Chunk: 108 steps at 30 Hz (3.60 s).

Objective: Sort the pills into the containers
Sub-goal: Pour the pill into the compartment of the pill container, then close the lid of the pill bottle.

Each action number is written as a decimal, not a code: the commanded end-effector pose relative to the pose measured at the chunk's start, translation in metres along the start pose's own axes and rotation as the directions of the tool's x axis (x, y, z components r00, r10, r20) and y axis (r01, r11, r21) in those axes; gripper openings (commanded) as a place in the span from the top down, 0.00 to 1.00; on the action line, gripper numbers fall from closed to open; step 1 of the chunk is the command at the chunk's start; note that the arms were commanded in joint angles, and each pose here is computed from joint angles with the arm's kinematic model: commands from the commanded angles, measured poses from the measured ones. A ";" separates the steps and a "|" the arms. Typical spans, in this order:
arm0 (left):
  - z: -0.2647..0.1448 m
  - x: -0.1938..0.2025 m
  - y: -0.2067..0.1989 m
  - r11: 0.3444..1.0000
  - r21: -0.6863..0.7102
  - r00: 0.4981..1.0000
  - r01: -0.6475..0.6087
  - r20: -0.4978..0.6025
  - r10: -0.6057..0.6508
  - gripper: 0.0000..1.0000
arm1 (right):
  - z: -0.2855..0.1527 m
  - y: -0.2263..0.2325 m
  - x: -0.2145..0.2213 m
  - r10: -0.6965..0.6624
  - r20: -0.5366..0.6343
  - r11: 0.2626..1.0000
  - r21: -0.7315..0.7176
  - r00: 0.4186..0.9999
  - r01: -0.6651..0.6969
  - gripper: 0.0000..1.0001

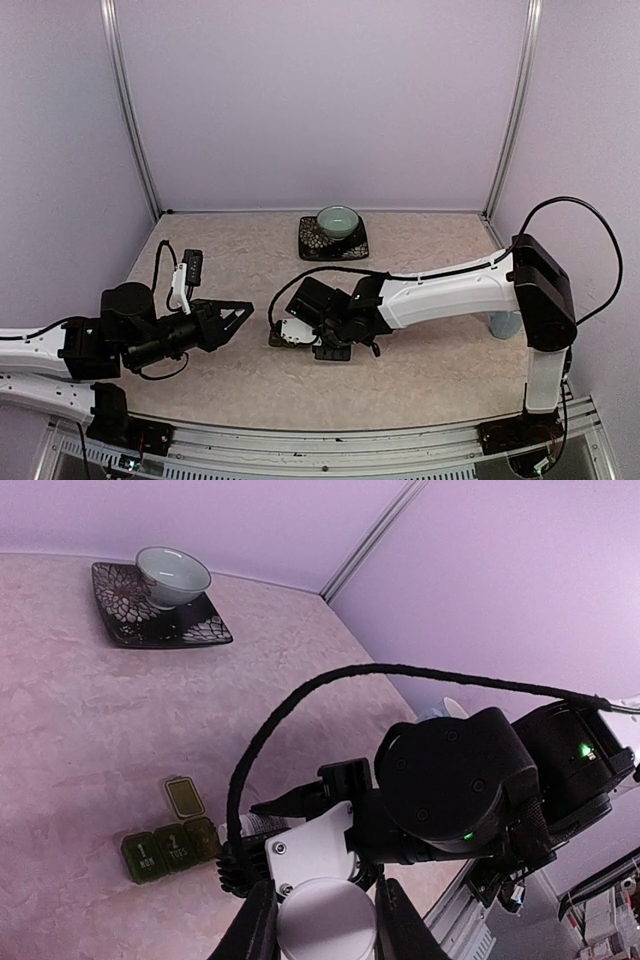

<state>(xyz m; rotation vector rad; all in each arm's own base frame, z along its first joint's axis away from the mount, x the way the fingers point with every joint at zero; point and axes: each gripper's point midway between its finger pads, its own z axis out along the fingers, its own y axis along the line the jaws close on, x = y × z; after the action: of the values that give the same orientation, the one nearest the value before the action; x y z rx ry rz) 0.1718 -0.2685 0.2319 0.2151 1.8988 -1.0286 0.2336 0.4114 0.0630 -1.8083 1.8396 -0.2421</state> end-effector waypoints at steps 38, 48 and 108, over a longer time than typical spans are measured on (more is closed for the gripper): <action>-0.001 -0.005 -0.006 1.000 0.021 1.000 0.022 0.016 -0.022 0.73 | -0.095 -0.044 -0.031 0.383 0.644 0.907 -0.123 0.662 -0.404 0.73; 0.002 -0.013 -0.036 0.990 0.124 0.997 0.073 -0.016 -0.071 0.73 | -0.158 -0.050 -0.036 0.401 0.809 0.882 -0.214 0.431 -0.419 0.72; 0.032 -0.014 -0.106 0.963 0.255 0.995 0.083 -0.078 -0.065 0.72 | -0.219 -0.025 -0.081 0.331 0.862 0.907 -0.178 0.385 -0.382 0.72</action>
<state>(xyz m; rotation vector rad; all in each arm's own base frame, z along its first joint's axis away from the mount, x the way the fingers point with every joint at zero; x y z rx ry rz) 0.1539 -0.3471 0.2923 0.2944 1.8412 -1.3069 0.1404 0.4282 0.2584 -1.0894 1.3299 0.7212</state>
